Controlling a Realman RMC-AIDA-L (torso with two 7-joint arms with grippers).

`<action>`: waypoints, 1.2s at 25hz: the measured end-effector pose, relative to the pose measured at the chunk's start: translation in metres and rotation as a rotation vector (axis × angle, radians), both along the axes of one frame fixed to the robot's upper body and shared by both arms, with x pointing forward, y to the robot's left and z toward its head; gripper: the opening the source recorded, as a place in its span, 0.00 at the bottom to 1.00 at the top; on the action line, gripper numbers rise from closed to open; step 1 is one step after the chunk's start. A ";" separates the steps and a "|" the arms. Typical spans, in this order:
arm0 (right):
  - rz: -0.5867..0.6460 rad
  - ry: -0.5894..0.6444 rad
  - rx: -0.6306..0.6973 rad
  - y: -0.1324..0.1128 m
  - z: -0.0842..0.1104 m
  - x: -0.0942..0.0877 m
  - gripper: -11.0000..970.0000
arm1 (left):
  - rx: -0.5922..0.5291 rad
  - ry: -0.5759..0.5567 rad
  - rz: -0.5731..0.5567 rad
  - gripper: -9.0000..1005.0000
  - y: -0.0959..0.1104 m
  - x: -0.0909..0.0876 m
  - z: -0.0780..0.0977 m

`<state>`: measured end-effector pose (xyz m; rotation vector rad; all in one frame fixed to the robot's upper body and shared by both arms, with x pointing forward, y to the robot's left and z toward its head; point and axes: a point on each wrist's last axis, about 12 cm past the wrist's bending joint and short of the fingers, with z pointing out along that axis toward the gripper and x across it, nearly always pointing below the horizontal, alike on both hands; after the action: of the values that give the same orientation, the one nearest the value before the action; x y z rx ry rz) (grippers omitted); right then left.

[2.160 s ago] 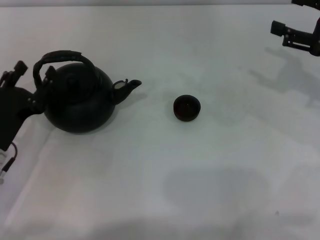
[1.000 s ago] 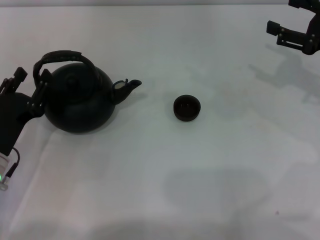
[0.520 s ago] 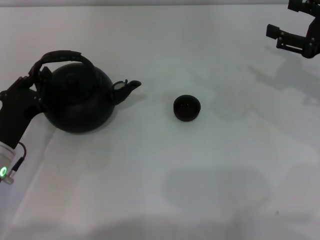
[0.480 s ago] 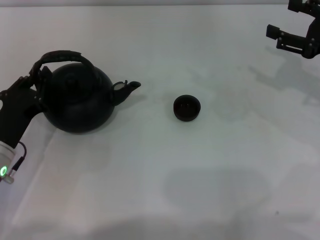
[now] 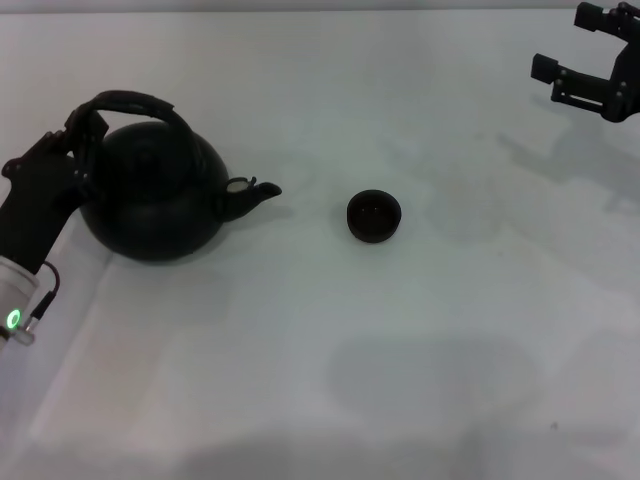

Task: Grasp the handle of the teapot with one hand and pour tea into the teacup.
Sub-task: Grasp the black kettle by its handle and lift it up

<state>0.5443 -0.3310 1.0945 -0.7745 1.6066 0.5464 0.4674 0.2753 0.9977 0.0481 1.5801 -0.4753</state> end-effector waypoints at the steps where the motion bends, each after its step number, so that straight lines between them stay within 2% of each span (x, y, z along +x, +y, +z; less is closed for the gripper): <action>1: 0.000 0.000 0.001 0.000 0.000 0.000 0.88 | 0.000 -0.004 -0.003 0.16 -0.001 0.002 0.001; 10: -0.012 -0.008 0.042 0.001 -0.003 -0.003 0.88 | -0.054 -0.026 -0.048 0.16 0.006 0.028 0.016; 13: -0.018 -0.023 0.073 0.002 -0.002 -0.004 0.88 | -0.059 -0.009 -0.113 0.16 0.013 0.045 0.026; 18: -0.042 -0.040 0.118 0.001 -0.003 -0.005 0.87 | -0.054 0.010 -0.163 0.16 0.021 0.057 0.035; 30: -0.056 -0.062 0.159 0.005 -0.008 -0.007 0.87 | -0.045 0.152 -0.270 0.16 0.038 0.088 0.061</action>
<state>0.5373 -0.3256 1.0864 -0.6207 1.5034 0.5965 0.5553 0.3130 1.0586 0.1971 1.7197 -0.7395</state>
